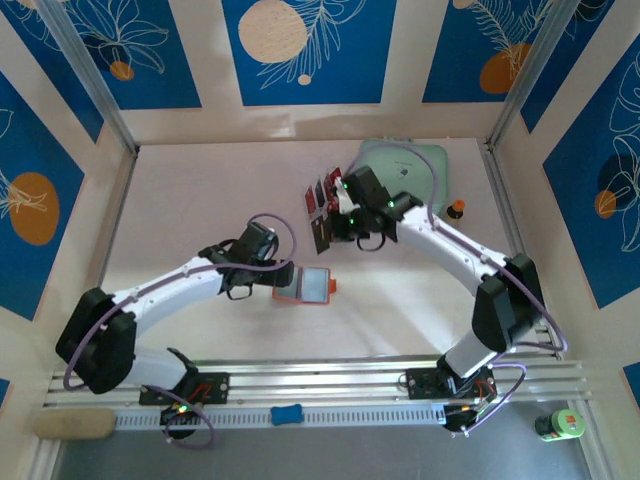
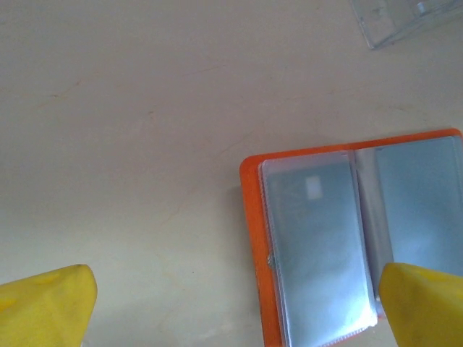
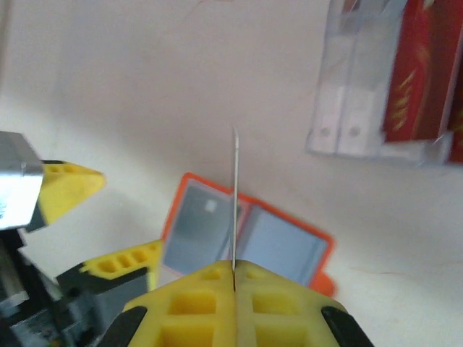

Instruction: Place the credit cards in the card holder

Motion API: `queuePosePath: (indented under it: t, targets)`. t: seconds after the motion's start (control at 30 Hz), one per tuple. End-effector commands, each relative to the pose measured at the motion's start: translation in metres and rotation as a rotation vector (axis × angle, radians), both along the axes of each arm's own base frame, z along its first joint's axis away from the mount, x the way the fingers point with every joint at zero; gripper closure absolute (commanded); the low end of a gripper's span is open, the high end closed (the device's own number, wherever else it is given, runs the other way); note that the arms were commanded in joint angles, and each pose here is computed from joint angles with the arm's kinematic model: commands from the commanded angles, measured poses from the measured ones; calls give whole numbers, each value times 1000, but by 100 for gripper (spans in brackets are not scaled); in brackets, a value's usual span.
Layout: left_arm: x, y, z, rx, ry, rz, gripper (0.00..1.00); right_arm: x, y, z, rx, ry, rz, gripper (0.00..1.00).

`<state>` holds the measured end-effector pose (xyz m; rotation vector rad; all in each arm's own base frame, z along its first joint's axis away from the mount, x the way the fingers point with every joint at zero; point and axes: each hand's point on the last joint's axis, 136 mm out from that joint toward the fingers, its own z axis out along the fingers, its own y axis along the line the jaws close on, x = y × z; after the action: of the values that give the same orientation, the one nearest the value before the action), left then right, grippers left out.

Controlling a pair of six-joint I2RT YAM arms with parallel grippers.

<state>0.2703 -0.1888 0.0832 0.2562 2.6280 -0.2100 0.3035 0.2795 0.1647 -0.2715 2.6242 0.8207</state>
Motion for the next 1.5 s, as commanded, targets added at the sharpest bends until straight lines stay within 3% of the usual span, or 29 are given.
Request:
queuePosePath:
  t: [0.0, 0.47, 1.47]
  targets:
    - [3, 1, -2, 84, 0, -43, 0, -7, 29, 9, 255, -16, -18, 100]
    - [-9, 23, -39, 214, 55, -19, 0, -42, 40, -66, 317, -17, -117, 100]
    - [-25, 36, -64, 229, 90, 14, 0, -43, 40, -115, 268, 12, -170, 100]
